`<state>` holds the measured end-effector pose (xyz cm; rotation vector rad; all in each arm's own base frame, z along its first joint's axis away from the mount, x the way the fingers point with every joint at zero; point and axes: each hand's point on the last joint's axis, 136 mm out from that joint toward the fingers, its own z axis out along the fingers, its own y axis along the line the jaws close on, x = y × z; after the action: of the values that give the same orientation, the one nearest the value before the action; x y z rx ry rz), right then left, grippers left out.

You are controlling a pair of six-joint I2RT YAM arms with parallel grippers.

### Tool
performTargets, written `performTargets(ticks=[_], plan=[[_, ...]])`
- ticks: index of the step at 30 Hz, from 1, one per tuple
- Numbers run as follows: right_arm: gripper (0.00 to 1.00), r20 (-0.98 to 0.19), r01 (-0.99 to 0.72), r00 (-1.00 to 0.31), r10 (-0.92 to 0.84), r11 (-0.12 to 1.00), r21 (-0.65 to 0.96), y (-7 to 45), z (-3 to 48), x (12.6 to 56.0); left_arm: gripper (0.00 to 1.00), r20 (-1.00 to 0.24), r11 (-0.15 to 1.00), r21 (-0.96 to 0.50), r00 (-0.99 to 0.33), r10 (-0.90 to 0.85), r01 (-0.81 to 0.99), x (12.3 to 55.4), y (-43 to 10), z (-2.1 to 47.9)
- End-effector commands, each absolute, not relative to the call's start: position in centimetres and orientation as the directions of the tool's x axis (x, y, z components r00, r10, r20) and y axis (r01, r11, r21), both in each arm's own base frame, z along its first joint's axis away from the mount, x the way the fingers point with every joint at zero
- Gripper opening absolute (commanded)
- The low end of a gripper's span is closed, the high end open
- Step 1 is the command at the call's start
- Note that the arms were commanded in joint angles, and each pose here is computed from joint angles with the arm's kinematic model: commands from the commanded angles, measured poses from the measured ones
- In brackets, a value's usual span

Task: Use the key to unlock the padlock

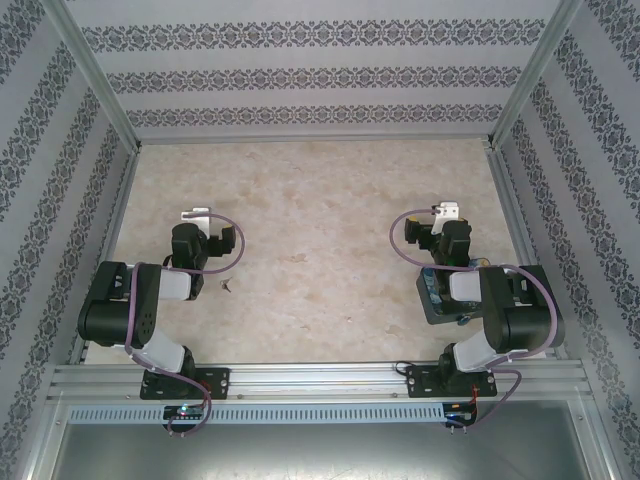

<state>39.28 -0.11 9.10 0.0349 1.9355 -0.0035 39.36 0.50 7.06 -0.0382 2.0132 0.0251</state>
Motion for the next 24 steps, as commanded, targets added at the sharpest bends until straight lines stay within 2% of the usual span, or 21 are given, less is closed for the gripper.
performTargets(ticks=[1,24], plan=[[0.98,-0.950,0.013,-0.312,0.019,1.000,0.016,0.19,10.56,39.78,0.99,-0.916,1.000,0.008,-0.401,-0.002,-0.025,40.01,0.61,8.12],[0.98,-0.949,0.019,-0.314,0.034,0.999,0.030,0.04,11.52,40.07,1.00,-0.913,1.000,0.006,-0.408,-0.002,-0.019,40.09,0.55,8.37]])
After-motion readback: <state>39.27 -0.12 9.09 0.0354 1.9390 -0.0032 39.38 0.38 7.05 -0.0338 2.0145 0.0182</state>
